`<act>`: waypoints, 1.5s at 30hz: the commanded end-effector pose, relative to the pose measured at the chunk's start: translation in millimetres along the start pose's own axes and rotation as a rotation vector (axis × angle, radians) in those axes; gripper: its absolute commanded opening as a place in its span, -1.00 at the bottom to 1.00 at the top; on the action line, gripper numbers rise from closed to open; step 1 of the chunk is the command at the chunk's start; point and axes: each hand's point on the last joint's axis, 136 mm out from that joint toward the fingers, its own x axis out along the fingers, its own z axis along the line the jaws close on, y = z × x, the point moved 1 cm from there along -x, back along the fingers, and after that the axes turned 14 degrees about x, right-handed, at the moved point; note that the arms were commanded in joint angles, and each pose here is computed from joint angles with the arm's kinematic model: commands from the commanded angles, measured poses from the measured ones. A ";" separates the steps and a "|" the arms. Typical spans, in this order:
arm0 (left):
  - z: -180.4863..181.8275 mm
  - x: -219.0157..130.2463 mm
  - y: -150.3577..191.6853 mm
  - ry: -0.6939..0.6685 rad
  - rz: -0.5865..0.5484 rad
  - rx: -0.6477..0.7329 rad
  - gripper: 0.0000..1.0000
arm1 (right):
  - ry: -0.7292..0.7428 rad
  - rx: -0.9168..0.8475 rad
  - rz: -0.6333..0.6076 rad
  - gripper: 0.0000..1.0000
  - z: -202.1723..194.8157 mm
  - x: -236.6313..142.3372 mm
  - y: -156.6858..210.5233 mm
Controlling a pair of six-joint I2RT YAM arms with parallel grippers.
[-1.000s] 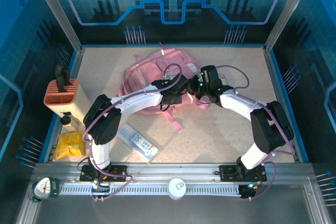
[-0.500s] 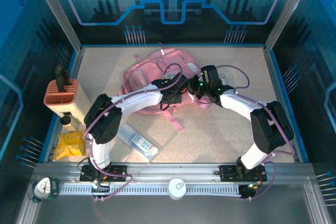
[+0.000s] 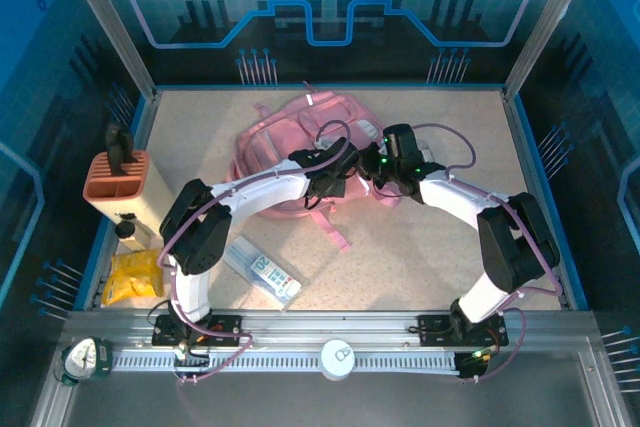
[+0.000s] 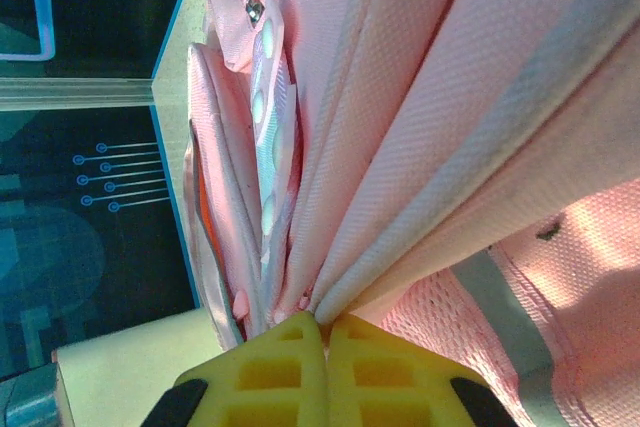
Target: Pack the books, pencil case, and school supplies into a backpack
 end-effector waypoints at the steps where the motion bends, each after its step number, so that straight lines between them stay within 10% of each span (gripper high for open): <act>1: 29.2 -15.0 15.8 -0.092 0.067 0.069 -0.88 | -0.087 -0.044 -0.050 -1.00 28.0 -16.3 -16.0; 13: 24.5 6.1 32.2 -0.005 0.092 0.049 -0.76 | -0.080 -0.070 -0.039 -1.00 28.9 -13.1 -16.8; 25: 19.7 18.3 37.7 0.144 0.068 -0.066 -0.24 | -0.055 -0.074 -0.001 -1.00 12.0 -12.9 -1.9; 41: 25.8 23.9 23.6 0.163 -0.003 -0.049 -0.90 | 0.022 -0.104 0.033 -1.00 -8.3 -6.6 19.4; 45: 33.8 10.1 20.7 0.139 -0.026 -0.041 -1.00 | 0.061 -0.096 0.069 -0.46 -20.6 5.4 40.9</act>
